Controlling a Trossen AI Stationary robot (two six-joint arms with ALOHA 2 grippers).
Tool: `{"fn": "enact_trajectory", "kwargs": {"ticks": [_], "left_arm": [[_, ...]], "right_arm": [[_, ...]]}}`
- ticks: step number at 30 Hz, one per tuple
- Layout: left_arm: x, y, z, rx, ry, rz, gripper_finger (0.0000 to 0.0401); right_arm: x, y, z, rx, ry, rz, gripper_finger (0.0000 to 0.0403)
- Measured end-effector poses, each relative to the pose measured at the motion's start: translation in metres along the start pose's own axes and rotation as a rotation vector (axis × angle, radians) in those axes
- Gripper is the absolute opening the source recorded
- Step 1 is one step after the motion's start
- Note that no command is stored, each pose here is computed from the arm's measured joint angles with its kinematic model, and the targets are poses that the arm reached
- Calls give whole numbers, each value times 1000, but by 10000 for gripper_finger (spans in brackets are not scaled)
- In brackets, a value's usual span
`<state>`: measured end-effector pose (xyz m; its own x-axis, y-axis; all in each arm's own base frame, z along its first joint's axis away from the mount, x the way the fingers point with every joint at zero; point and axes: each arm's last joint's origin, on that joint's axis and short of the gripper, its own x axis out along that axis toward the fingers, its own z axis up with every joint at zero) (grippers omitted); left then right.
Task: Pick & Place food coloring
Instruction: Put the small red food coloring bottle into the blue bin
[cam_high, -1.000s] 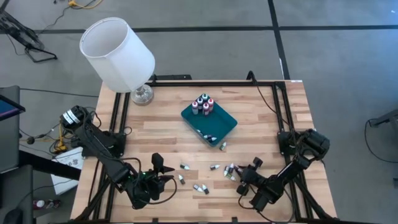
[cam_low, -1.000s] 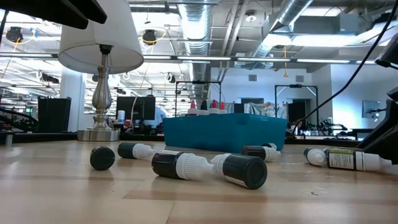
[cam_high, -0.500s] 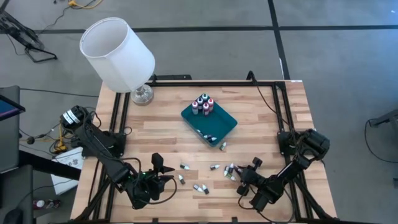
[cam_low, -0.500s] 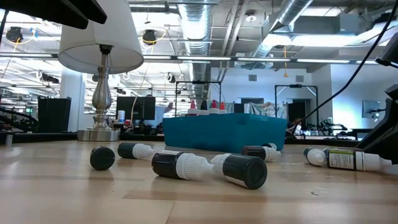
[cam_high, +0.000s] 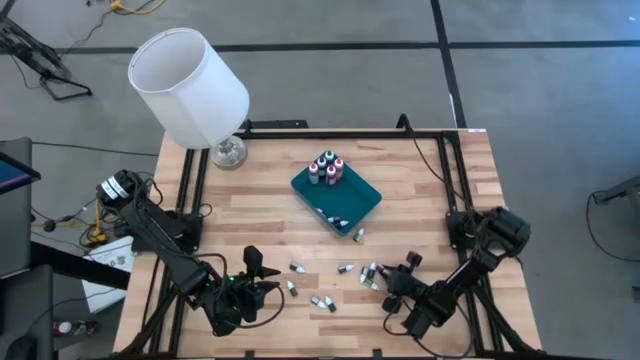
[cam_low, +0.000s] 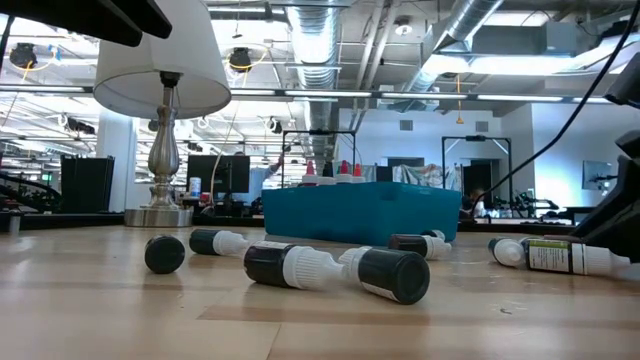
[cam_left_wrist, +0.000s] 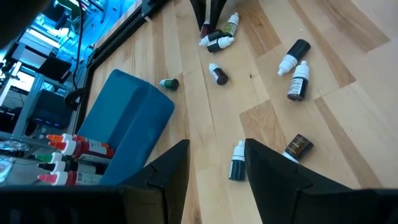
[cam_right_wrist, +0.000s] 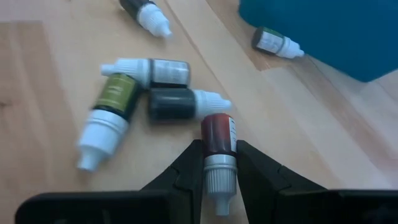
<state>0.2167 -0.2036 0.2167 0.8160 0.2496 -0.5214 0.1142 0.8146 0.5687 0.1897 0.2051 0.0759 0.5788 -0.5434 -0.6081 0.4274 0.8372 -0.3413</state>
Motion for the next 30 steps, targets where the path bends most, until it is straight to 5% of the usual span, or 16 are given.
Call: {"fn": "enact_trajectory", "kwargs": {"ticks": [14,30], "left_arm": [[0,1,0,-61,-6,48,148],[0,3,0,-131,-18,104,148]], "right_arm": [[-15,-20,27,-81,-83,-27,72],[33,-78,125,-132,-80,-116,72]]}}
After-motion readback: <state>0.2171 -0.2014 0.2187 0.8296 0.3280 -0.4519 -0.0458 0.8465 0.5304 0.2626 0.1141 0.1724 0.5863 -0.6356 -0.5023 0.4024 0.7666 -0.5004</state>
